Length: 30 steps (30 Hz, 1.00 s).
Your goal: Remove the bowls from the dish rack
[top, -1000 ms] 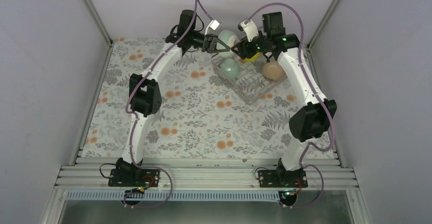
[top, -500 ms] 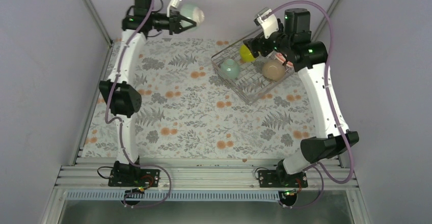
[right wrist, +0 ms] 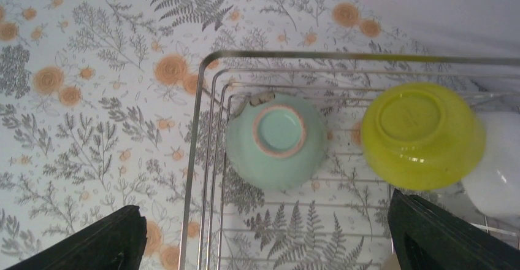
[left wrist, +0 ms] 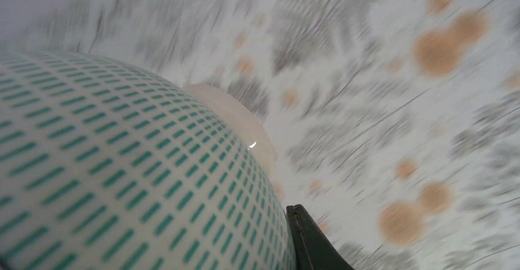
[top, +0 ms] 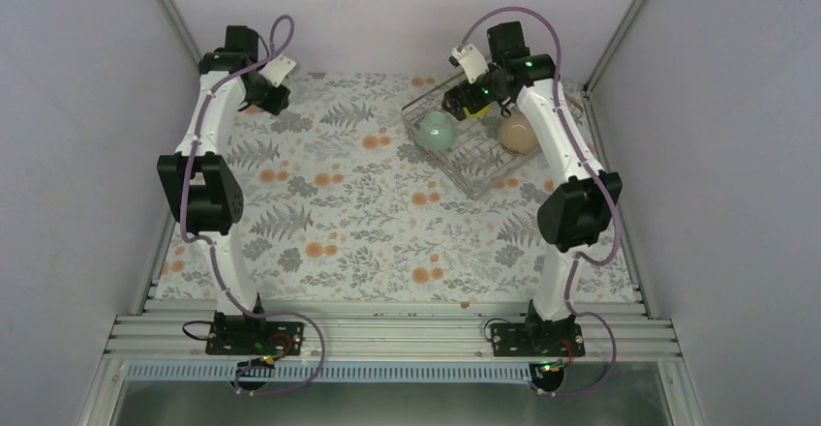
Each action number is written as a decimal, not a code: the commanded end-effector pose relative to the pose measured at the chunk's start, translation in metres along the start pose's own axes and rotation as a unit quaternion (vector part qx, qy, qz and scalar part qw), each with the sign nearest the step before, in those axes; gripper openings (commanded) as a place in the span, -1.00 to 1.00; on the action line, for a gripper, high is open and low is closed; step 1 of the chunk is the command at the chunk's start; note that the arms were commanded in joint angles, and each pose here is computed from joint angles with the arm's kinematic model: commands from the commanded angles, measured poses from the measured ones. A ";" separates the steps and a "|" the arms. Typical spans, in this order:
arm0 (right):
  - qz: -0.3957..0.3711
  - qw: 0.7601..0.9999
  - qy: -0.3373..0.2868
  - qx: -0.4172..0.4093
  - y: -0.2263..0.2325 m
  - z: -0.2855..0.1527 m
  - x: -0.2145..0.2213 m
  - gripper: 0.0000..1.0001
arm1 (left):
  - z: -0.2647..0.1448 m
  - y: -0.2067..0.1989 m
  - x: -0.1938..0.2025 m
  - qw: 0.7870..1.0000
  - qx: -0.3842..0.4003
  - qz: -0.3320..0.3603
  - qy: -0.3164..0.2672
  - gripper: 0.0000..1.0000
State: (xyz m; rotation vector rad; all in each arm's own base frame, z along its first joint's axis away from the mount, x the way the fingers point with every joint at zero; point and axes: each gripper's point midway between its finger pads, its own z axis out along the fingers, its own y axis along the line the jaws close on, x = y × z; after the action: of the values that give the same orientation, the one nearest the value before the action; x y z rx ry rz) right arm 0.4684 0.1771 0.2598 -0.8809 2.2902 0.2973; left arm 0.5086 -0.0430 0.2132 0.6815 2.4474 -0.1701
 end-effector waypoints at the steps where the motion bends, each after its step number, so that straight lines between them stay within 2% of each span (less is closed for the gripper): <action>1: 0.001 1.000 -0.023 -0.010 0.003 -0.005 -0.022 0.93 | 0.008 0.061 0.052 0.986 -0.133 0.025 0.094 -0.95; 6: 0.005 1.000 -0.004 -0.002 -0.007 0.019 -0.015 0.94 | 0.029 0.106 0.098 0.968 -0.187 0.024 0.169 -0.95; 11: 0.044 0.998 0.018 -0.037 -0.005 0.048 -0.001 0.95 | 0.051 0.135 0.137 0.953 -0.193 0.008 0.234 -0.95; 17: 0.051 0.998 0.029 -0.038 -0.007 0.060 0.006 0.98 | 0.077 0.145 0.164 0.942 -0.189 0.006 0.276 -0.95; 21: 0.052 0.997 0.032 -0.037 -0.007 0.061 0.007 1.00 | 0.086 0.158 0.180 0.926 -0.219 0.017 0.308 -0.95; 30: 0.050 0.998 0.032 -0.032 -0.007 0.057 0.008 1.00 | 0.089 0.135 0.182 0.929 -0.182 0.017 0.322 -0.95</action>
State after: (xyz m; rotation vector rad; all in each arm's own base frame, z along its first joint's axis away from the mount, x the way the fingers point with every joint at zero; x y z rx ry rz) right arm 0.5005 0.1913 0.1966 -0.8356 2.4240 0.3846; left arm 0.5019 0.1344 0.0401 0.6474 2.9233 0.6015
